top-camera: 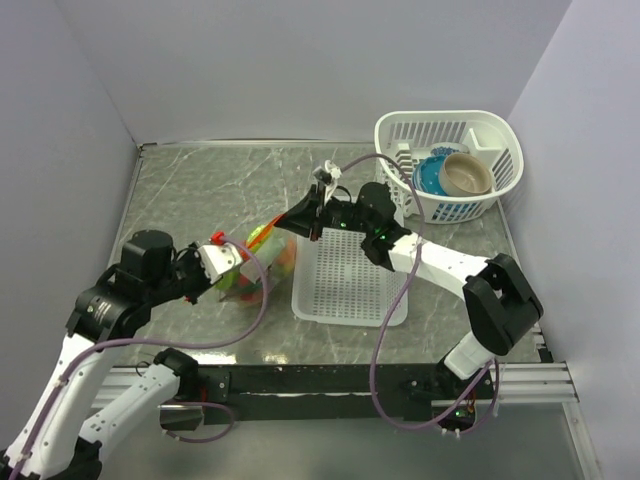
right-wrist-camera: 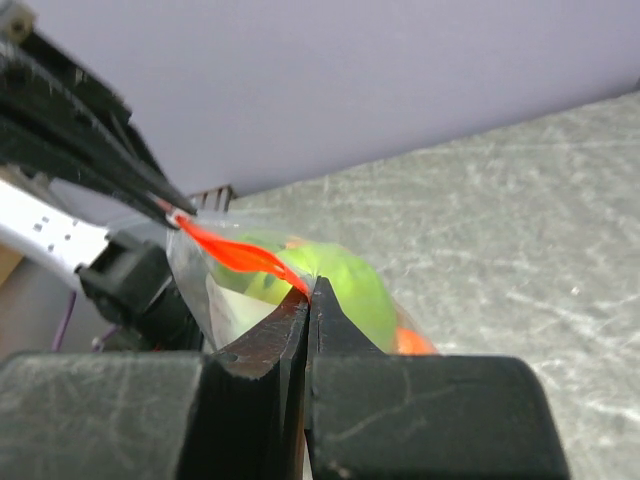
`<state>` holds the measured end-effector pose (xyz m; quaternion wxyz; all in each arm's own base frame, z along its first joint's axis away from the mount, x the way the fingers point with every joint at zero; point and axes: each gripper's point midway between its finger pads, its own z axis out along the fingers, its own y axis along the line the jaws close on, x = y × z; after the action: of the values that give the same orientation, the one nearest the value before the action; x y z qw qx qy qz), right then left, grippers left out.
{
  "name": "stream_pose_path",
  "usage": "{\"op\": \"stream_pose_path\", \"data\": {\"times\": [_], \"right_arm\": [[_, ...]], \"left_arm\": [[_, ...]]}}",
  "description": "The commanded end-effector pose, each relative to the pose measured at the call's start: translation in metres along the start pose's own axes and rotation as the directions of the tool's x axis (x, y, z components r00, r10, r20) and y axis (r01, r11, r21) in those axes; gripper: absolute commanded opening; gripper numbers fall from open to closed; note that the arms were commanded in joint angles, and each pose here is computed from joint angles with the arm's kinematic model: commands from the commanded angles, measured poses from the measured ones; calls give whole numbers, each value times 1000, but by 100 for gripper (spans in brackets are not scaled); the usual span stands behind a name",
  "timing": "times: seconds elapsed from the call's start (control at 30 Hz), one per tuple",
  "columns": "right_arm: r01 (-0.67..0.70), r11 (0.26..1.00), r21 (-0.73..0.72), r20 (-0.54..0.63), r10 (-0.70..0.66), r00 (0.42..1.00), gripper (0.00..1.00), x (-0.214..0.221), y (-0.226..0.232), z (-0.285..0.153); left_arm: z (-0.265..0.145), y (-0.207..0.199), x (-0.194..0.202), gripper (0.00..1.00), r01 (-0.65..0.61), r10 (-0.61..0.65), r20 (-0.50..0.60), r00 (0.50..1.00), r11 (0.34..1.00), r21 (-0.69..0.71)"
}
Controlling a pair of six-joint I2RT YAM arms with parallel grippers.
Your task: Open the zip-top bag and remove the fake food
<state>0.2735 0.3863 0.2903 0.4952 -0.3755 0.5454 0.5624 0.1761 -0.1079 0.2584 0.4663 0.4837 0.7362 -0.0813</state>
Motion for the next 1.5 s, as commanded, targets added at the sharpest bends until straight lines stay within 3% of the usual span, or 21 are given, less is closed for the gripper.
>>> {"op": "stream_pose_path", "data": {"times": [0.0, 0.4, 0.67, 0.7, 0.73, 0.77, 0.8, 0.83, 1.07, 1.3, 1.47], "right_arm": [[123, 989, 86, 202, -139, 970, 0, -79, -20, 4], [70, 979, 192, 209, -110, 972, 0, -67, -58, -6], [34, 981, 190, 206, -73, 976, 0, -61, -69, -4], [31, 983, 180, 213, -70, 975, 0, -64, -69, -3], [27, 987, 162, 217, -62, 974, 0, -65, -66, -1], [12, 992, 127, 220, -40, 975, 0, -65, -62, 2], [5, 994, 107, 220, -29, 975, 0, -64, -59, 4], [0, 997, 82, 216, -18, 976, 0, -62, -54, 7], [-18, 1000, -11, 164, 20, 986, 1, -46, -27, 14], [-23, 1000, -16, 141, 25, 990, 1, -35, -15, 10], [-28, 1000, -10, 127, 29, 992, 1, -29, -14, 7]], "left_arm": [[-17, -5, 39, 1, 29, -36, -142, 989, 998, -54], [-33, -17, 67, 1, 82, -100, -223, 970, 993, -88], [-39, -21, 75, 1, 100, -123, -232, 965, 989, -107], [-38, -20, 74, 8, 112, -135, -227, 965, 987, -112], [-36, -15, 68, 27, 121, -146, -198, 969, 984, -134], [-35, -10, 60, 74, 134, -160, -175, 972, 979, -152], [-34, -6, 53, 90, 166, -191, -146, 971, 972, -168], [-32, -1, 44, 99, 178, -201, -117, 973, 968, -177], [0, 49, -44, 99, 263, -253, 77, 964, 949, -175], [36, 76, -68, 99, 312, -285, 157, 946, 929, -198], [44, 74, -65, 99, 305, -277, 161, 947, 935, -183]]}}
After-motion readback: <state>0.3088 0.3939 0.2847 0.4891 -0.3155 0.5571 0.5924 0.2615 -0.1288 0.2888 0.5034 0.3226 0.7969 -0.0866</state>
